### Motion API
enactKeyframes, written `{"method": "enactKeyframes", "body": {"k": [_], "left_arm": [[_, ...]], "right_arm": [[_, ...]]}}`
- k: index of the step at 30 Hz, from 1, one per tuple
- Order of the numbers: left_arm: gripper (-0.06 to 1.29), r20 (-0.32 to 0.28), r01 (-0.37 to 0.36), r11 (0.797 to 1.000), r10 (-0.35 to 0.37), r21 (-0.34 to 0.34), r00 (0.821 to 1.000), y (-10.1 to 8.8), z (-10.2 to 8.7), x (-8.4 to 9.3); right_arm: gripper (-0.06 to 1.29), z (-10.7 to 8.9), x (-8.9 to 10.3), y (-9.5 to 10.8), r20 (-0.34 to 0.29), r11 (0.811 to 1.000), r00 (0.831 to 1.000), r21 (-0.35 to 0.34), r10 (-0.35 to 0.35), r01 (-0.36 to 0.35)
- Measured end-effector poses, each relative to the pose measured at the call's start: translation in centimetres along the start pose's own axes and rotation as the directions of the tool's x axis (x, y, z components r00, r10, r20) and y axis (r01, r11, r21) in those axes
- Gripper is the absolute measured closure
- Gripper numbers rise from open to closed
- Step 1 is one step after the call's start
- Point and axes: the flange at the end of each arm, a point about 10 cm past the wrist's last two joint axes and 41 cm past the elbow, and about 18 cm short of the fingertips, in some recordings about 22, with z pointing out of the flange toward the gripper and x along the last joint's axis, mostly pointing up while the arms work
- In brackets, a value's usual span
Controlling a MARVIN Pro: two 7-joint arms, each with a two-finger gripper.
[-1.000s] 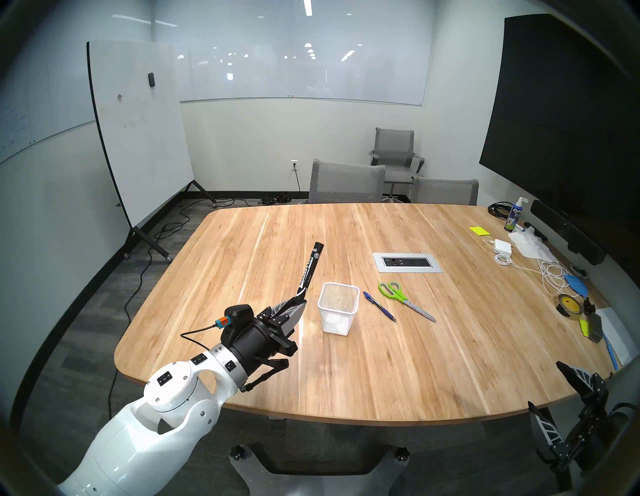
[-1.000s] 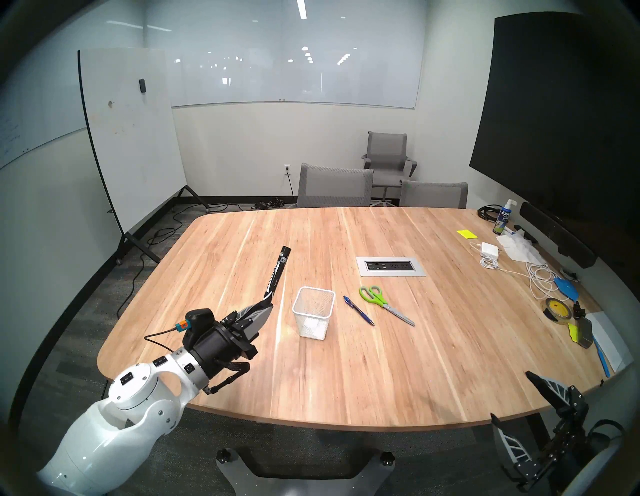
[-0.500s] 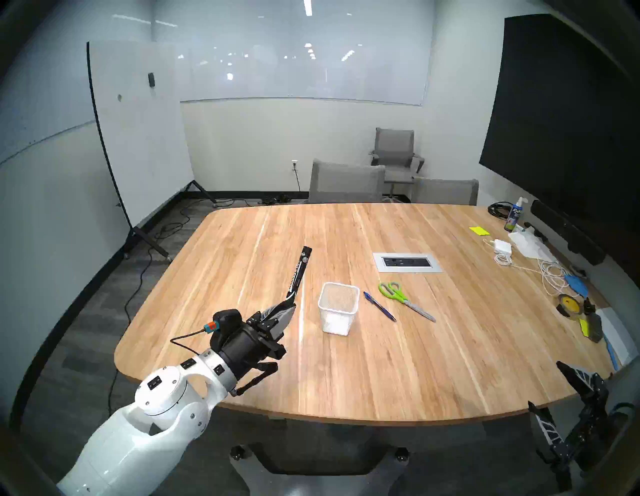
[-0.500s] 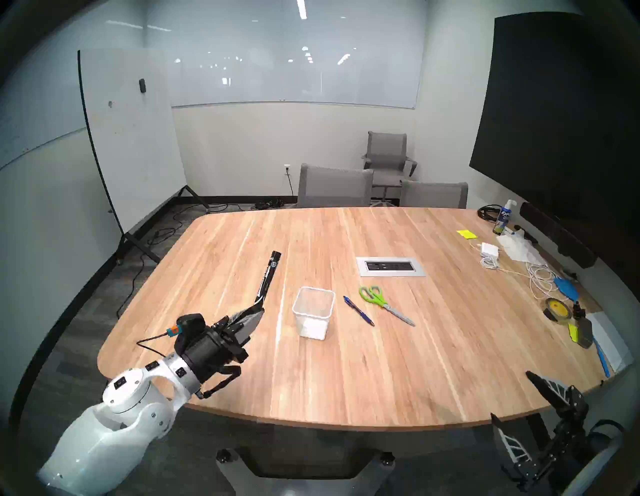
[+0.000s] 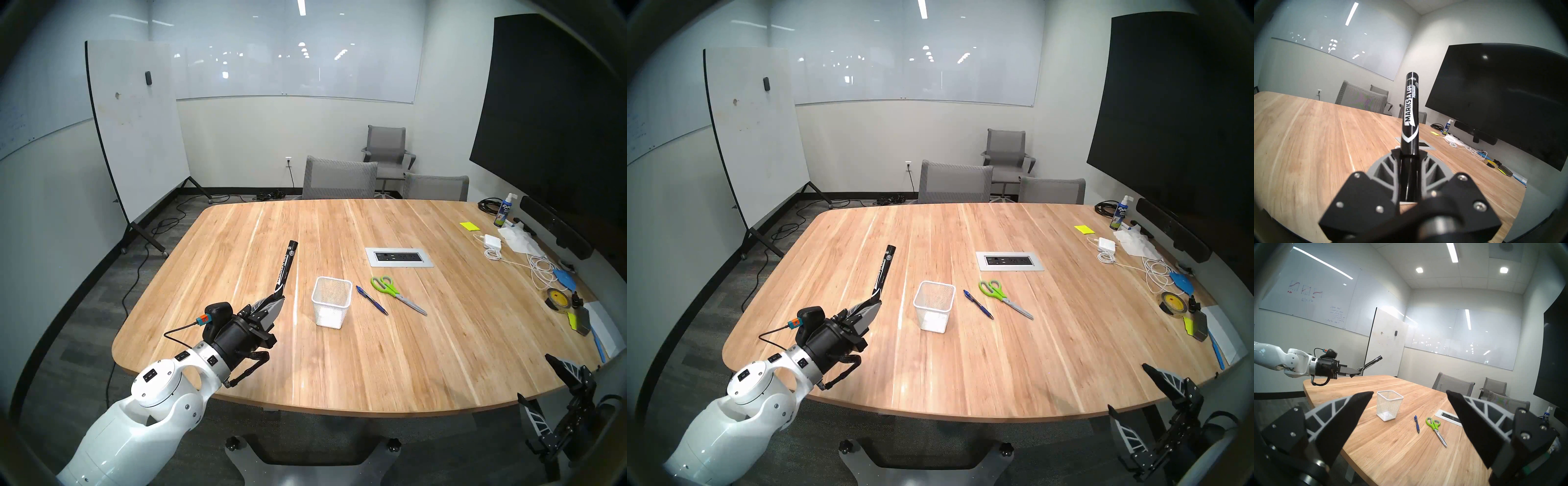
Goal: Place the pen, the marker, and the scissors into the pen holder
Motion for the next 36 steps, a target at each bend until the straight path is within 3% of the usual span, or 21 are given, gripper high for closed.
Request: {"method": "enactKeyframes", "body": {"k": [19, 36], "left_arm": [[1.06, -0.003, 0.001, 1.0, -0.001, -0.01, 1.0, 0.1, 0.1, 0.1], [1.06, -0.004, 0.002, 1.0, -0.002, -0.011, 1.0, 0.1, 0.1, 0.1]], "right_arm": [[-0.02, -0.2, -0.7, 0.5, -0.011, 1.0, 1.0, 0.027, -0.01, 0.01], [-0.02, -0.7, -1.6, 1.8, -0.09, 0.998, 0.995, 0.053, 0.047, -0.042]]}}
